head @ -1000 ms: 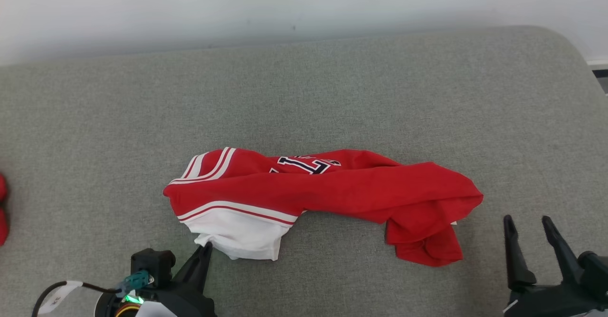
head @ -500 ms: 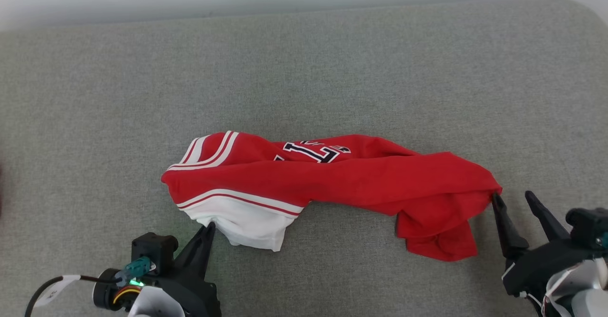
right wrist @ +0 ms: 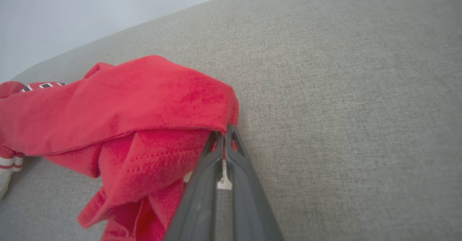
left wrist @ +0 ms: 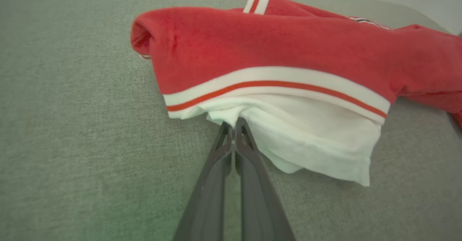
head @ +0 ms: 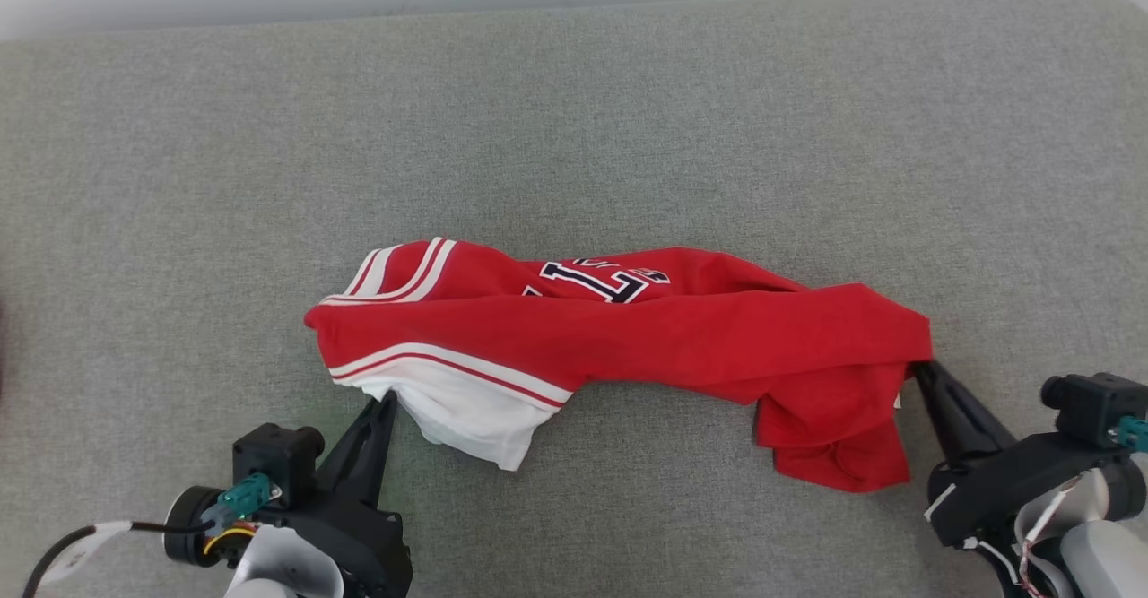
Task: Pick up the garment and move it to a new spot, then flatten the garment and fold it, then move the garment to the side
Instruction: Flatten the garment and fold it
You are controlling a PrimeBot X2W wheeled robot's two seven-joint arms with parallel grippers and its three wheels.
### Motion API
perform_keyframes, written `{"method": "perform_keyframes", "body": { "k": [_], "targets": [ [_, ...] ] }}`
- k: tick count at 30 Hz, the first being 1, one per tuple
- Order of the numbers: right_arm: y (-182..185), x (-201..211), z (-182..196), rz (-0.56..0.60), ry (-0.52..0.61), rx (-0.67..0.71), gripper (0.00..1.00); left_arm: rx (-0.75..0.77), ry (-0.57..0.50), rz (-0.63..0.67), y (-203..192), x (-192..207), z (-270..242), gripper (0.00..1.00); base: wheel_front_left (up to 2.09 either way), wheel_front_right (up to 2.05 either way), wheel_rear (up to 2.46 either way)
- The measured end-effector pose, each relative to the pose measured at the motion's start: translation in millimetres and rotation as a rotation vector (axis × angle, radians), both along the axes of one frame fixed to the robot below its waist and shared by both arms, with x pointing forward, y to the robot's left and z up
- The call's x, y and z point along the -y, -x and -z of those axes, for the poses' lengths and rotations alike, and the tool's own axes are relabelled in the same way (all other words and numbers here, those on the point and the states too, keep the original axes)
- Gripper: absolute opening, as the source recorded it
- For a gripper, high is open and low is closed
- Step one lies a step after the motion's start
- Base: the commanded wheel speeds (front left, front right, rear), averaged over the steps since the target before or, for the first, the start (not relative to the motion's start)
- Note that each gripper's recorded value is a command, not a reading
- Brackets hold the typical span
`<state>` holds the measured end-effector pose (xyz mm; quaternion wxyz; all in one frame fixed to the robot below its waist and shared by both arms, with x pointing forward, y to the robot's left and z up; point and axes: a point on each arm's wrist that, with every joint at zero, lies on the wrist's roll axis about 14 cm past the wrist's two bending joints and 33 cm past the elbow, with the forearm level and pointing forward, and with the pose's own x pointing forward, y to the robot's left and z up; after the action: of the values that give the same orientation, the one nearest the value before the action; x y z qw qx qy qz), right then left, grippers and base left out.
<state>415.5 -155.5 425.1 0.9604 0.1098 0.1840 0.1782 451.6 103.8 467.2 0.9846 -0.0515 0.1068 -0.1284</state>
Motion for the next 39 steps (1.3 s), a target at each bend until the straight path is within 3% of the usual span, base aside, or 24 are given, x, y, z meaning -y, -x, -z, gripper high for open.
{"method": "perform_keyframes", "body": {
  "k": [7, 16, 22, 30, 39],
  "targets": [
    [-11, 6, -36, 0.013, -0.023, 0.184, 0.00, 0.126, 0.028, -0.043, -5, -11, -37, 0.00, 0.00, 0.00, 0.00],
    [-25, 15, -133, 0.010, 0.139, 0.588, 0.00, 0.425, 0.120, -0.083, -1, -26, -138, 0.00, 0.00, 0.00, 0.00],
    [-23, 9, -193, 0.025, 0.211, 0.771, 0.00, 0.674, 0.142, -0.121, 12, -45, -219, 0.00, 0.00, 0.00, 0.00],
    [-11, 1, -257, 0.043, 0.240, 0.913, 0.00, 0.995, 0.102, -0.100, 54, -49, -316, 0.00, 0.00, 0.00, 0.00],
    [-1, -9, -276, 0.032, 0.223, 0.935, 0.00, 1.199, 0.038, -0.099, 90, -47, -378, 0.00, 0.00, 0.00, 0.00]
  ]
}}
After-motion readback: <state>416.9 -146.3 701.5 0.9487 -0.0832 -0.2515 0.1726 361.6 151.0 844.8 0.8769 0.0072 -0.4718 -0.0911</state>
